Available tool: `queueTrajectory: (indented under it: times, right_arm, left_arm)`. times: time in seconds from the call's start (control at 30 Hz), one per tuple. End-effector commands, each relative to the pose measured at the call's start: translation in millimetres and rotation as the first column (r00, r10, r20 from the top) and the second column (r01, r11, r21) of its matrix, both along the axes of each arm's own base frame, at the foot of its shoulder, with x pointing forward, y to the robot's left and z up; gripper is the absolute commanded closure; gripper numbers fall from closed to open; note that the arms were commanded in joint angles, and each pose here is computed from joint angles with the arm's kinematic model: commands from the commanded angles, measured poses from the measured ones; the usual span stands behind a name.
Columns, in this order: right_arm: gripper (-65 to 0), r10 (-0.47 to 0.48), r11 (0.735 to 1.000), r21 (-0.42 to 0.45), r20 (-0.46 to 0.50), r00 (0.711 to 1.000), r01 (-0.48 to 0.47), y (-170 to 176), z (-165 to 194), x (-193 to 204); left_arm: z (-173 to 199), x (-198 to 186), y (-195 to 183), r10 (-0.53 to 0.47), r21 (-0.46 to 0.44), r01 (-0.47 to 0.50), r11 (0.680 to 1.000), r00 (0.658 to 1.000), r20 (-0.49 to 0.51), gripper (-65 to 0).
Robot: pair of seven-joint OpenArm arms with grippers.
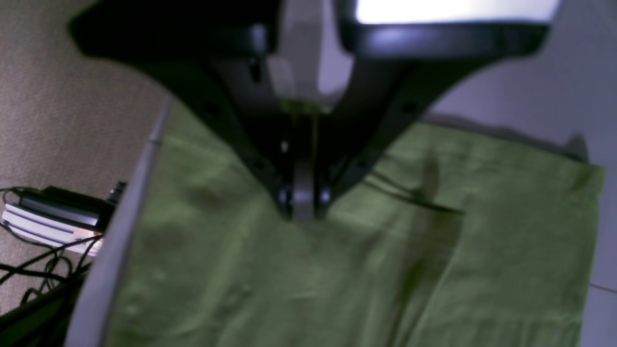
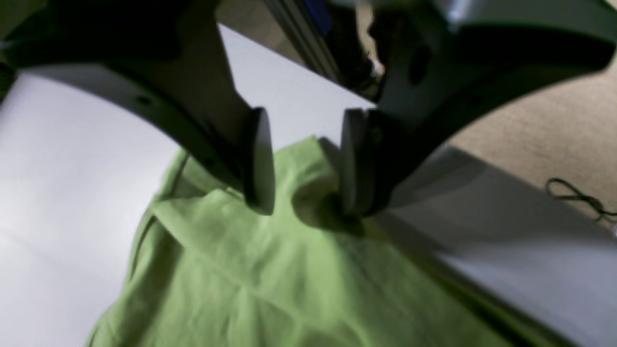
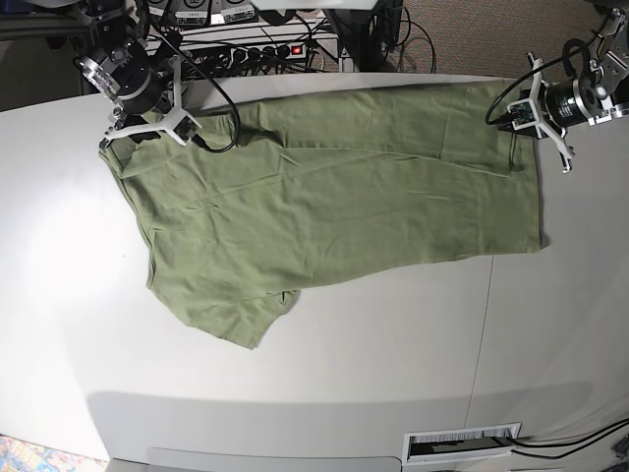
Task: Fold the T-shirt properly
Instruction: 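Grasp the sleeve nearest the right gripper and drag it inward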
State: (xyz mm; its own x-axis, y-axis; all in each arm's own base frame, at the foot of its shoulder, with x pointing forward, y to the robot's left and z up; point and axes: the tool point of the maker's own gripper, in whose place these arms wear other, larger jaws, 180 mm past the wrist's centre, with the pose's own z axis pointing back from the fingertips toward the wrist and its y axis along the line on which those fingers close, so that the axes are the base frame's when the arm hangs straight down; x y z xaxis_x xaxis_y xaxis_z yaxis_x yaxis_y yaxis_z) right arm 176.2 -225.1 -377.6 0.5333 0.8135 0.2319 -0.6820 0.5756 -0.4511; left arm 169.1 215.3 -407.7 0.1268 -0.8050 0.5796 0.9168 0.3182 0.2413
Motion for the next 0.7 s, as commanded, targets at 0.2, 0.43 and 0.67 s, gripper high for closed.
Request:
queueTrajectory:
  times: [0.2, 0.43, 0.67]
  right_arm:
    - [0.0, 0.014, 1.000, -0.007, 0.052, 0.999, -0.013, -1, 10, 12]
    - [0.0, 0.049, 0.997, 0.047, 0.110, 0.993, -0.055, 11, 17, 22]
    - [0.0, 0.044, 0.997, 0.050, 0.204, 0.978, -0.056, 13, 36, 55]
  left_arm:
    - [-12, -7, 23, -0.013, 0.133, 0.018, 0.991, 0.999, -0.032, 0.0]
    - [-12, -7, 22, -0.013, 0.131, 0.017, 0.991, 0.999, -0.032, 0.0]
    - [-12, -7, 21, -0.012, 0.125, 0.016, 0.992, 0.999, -0.032, 0.0]
